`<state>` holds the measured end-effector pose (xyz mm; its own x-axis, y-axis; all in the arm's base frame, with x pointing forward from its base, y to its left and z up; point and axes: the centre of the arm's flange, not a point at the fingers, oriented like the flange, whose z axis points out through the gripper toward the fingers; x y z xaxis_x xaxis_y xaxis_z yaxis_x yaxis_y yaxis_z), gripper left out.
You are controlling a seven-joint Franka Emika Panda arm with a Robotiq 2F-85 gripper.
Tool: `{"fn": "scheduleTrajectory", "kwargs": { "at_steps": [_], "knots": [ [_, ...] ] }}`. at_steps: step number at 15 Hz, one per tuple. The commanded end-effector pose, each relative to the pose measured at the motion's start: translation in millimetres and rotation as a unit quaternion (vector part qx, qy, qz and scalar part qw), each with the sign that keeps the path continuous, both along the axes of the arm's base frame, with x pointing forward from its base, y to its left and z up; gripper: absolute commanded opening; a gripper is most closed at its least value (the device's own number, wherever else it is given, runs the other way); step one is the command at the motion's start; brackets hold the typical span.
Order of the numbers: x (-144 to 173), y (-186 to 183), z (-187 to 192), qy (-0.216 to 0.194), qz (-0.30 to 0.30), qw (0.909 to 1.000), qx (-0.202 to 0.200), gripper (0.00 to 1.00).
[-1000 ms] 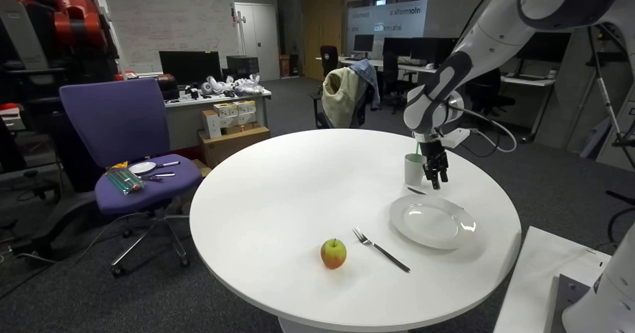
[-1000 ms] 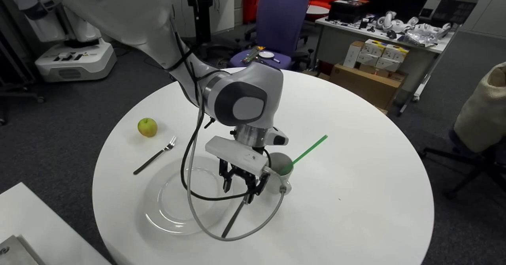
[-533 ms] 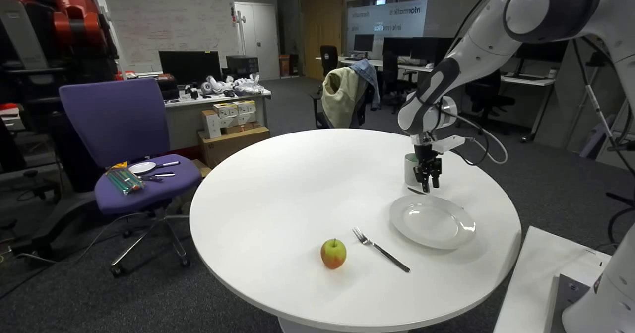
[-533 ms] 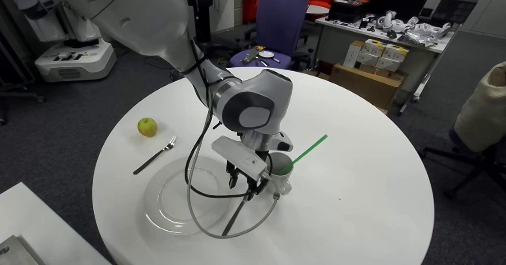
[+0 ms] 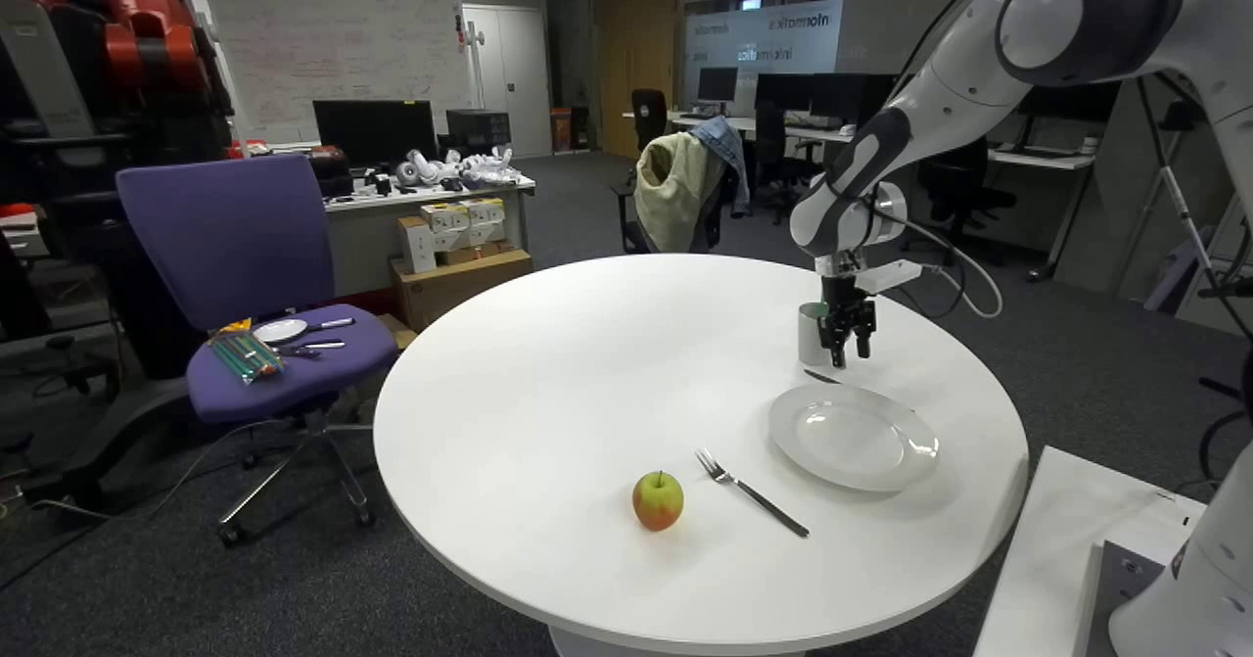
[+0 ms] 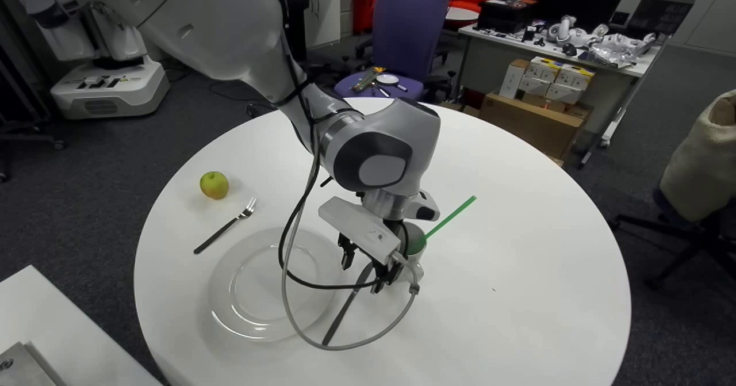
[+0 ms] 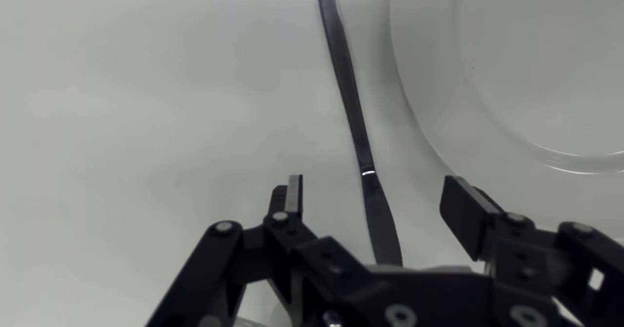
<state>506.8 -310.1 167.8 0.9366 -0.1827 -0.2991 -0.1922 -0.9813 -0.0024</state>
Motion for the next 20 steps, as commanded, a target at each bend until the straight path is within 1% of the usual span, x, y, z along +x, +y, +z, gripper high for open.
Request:
{"fn": "scheduleTrajectory", "kwargs": {
  "at_steps": [1, 3, 4, 6, 8, 9, 10, 13, 16, 19, 20],
  "knots": [
    [2, -11, 7, 0.016, 0.023, 0.9996, -0.001, 0.78],
    [0, -14, 5, 0.024, 0.031, 0.9992, -0.003, 0.74],
    [-1, -15, 4, 0.026, 0.033, 0.9991, -0.005, 0.75],
    [-3, -15, 1, 0.03, 0.037, 0.9988, -0.006, 0.71],
    [-5, -13, -4, 0.035, 0.042, 0.9985, -0.005, 0.69],
    [-6, -11, -7, 0.038, 0.045, 0.9983, -0.004, 0.7],
    [-7, -9, -11, 0.043, 0.05, 0.9978, -0.001, 0.68],
    [-10, -3, -25, 0.056, 0.061, 0.9966, 0.002, 0.7],
    [-12, 2, -37, 0.066, 0.068, 0.9955, 0.001, 0.68],
    [-13, 5, -42, 0.072, 0.075, 0.9945, -0.004, 0.65],
    [-13, 5, -42, 0.073, 0.076, 0.9944, -0.005, 0.66]
  ]
}}
